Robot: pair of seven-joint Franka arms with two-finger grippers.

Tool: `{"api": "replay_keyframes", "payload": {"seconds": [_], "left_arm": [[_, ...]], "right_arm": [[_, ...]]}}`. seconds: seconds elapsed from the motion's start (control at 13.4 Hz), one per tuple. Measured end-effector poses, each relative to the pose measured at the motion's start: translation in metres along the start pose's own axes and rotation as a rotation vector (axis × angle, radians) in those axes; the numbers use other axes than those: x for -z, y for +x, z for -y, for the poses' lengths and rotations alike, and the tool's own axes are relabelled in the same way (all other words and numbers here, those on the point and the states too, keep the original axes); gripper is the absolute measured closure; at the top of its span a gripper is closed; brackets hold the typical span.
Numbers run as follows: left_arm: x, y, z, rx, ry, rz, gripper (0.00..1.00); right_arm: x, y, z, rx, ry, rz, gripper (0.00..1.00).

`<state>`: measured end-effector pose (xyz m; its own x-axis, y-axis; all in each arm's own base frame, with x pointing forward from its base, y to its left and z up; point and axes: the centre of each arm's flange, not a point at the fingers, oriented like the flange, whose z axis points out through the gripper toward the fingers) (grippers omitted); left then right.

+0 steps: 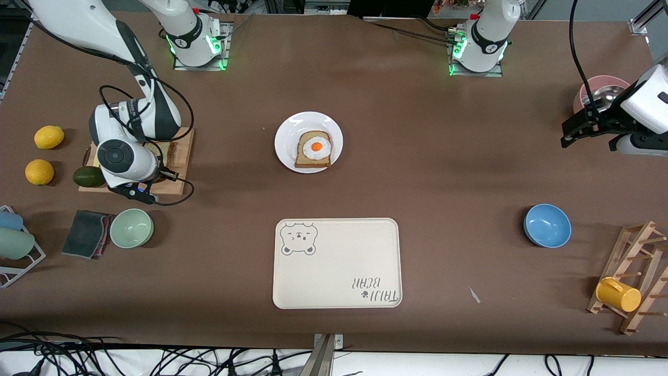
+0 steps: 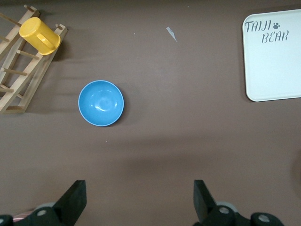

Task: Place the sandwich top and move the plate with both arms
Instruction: 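Grasp the bread slice with the right gripper and lift it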

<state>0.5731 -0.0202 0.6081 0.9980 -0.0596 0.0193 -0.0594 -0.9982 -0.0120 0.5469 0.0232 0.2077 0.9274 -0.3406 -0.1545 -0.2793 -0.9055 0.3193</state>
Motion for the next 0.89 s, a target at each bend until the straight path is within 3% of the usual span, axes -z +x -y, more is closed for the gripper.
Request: {"api": "replay_keyframes", "payload": {"seconds": [0.15,0.3,0.37,0.45,0.52,0.67,0.89], "left_arm": [[0.0,0.0,-0.001,-0.003,0.0,0.0,0.0],[0.0,0.0,-0.004,-0.007,0.0,0.0,0.0],[0.0,0.0,-0.004,-0.007,0.0,0.0,0.0],[0.0,0.0,-0.004,-0.007,0.0,0.0,0.0],[0.0,0.0,-0.004,-0.007,-0.001,0.0,0.0],[-0.001,0.001,-0.004,-0.007,-0.001,0.002,0.0],[-0.001,0.001,-0.004,-0.006,-0.001,0.002,0.0]], "right_arm": [[-0.006,0.001,0.0,-0.001,-0.004,0.008,0.42],[-0.01,0.001,0.0,-0.003,-0.006,0.013,0.54],[-0.012,0.001,0.0,-0.003,-0.008,0.017,0.54],[-0.015,0.001,-0.001,-0.004,-0.01,0.021,0.61],[-0.016,0.002,-0.002,-0.006,-0.012,0.023,0.78],[-0.017,0.002,-0.003,-0.008,-0.012,0.024,0.93],[-0.016,0.002,-0.003,-0.008,-0.012,0.023,0.96]]}}
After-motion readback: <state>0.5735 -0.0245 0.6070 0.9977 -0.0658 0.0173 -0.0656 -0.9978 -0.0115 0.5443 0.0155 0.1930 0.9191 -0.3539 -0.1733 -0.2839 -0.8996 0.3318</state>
